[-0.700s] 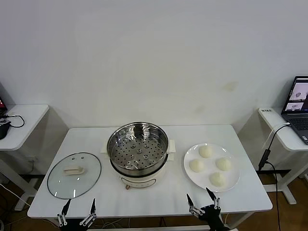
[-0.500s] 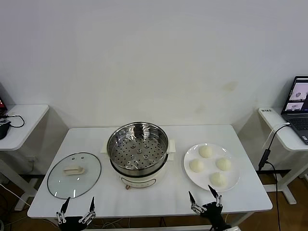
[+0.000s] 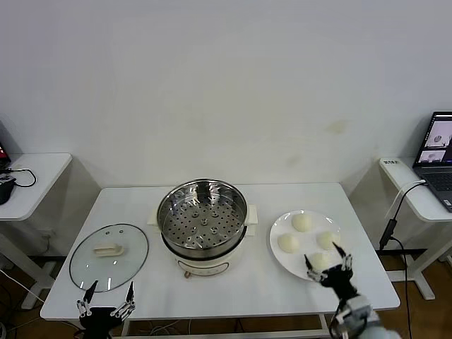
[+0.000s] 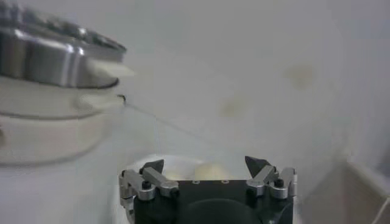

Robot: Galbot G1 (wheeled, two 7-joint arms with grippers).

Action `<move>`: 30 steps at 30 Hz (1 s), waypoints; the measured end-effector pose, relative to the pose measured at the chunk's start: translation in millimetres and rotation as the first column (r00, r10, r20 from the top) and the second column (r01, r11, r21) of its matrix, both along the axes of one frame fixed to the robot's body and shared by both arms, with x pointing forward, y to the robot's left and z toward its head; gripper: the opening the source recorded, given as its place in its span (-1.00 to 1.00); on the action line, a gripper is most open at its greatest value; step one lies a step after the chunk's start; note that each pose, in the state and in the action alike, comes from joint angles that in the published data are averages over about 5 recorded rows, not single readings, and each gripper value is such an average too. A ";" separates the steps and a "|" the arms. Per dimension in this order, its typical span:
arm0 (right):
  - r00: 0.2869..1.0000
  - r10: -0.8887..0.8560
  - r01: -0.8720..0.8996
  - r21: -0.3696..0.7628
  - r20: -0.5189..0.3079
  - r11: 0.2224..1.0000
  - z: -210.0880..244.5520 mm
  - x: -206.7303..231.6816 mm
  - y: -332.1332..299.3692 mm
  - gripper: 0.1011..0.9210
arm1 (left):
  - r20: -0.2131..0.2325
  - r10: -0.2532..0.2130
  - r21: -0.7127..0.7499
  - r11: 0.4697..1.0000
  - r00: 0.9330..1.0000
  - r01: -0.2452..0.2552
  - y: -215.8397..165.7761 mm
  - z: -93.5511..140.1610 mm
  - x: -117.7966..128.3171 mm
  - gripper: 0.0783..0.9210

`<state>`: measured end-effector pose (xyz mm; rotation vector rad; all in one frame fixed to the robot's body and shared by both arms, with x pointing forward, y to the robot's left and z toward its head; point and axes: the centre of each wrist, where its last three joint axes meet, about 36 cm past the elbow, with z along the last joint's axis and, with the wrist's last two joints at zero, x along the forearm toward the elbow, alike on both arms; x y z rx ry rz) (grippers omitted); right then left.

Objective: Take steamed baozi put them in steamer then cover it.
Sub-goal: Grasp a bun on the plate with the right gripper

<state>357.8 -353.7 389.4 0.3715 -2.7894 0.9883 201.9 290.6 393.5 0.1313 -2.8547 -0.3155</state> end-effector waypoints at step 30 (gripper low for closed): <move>0.766 0.266 -0.588 -0.469 -0.586 0.659 118.9 242.5 -47.0 0.76 | 0.006 0.003 0.064 0.998 1.000 -0.003 3.3 15.2 1.4 0.77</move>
